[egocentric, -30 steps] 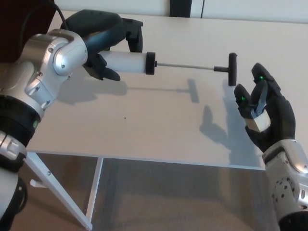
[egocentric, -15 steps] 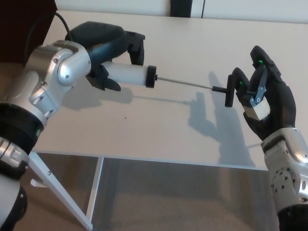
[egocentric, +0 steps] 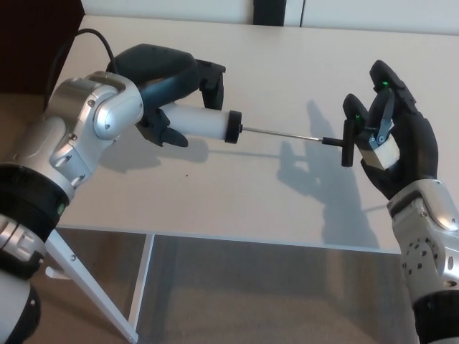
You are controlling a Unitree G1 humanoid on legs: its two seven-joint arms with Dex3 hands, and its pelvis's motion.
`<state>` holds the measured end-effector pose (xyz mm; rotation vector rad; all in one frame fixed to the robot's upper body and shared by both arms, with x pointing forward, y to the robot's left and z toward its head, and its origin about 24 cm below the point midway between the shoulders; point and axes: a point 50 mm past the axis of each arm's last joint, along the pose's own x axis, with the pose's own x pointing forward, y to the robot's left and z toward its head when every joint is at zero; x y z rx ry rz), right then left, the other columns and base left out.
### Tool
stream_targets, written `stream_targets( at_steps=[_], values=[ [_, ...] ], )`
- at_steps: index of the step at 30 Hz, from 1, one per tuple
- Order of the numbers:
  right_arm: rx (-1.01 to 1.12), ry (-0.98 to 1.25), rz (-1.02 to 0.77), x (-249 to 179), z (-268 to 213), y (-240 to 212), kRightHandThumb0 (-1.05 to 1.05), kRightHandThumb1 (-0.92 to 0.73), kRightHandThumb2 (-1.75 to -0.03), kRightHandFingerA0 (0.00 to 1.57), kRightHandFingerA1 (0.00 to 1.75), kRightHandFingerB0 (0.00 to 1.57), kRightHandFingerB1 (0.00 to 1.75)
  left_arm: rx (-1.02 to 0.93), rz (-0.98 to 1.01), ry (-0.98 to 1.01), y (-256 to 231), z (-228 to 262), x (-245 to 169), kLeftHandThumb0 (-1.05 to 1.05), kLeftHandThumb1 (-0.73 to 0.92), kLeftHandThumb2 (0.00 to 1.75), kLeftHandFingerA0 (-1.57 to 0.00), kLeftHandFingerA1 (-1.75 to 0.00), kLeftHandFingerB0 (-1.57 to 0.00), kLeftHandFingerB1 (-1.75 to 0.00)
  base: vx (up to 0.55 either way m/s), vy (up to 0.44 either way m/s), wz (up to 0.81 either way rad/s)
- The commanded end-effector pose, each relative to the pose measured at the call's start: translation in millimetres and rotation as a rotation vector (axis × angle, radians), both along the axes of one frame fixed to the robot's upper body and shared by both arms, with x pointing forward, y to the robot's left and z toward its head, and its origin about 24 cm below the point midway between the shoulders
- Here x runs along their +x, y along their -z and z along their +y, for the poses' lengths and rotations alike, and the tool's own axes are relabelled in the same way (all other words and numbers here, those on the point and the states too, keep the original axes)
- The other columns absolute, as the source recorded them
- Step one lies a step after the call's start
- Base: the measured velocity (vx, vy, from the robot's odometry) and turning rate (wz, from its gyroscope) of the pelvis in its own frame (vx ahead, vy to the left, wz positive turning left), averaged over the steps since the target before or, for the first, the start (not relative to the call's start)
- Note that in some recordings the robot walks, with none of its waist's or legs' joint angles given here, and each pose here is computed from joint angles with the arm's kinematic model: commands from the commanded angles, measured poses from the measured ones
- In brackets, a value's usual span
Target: The robot walks towards a desk on which an air pump is kept in the middle. It lifts it up and holds it with its left hand and uses its right hand to compress it by pushing its handle inwards.
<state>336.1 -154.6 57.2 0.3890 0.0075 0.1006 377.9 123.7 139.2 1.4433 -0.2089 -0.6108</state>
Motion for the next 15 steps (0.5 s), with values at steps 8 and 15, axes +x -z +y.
stream_targets(
  at_steps=[8,15],
  values=[
    [-0.039,0.019,0.009,5.1,-1.2,3.9,-0.86,-0.76,-1.12,0.0,0.15,0.0,0.12,-0.007,0.017,0.01,2.0,-2.3,-1.1,-0.13,0.79,0.63,-0.8,-1.71,-0.57,-1.52,0.0,0.0,0.0],
    [-0.056,0.007,0.009,6.5,2.4,5.3,-0.91,-0.8,-1.13,0.0,0.1,0.0,0.07,-0.022,0.006,0.029,2.8,-7.6,-2.5,-0.18,0.79,0.61,-0.66,-1.73,-0.53,-1.48,0.0,0.0,0.0]
  ],
)
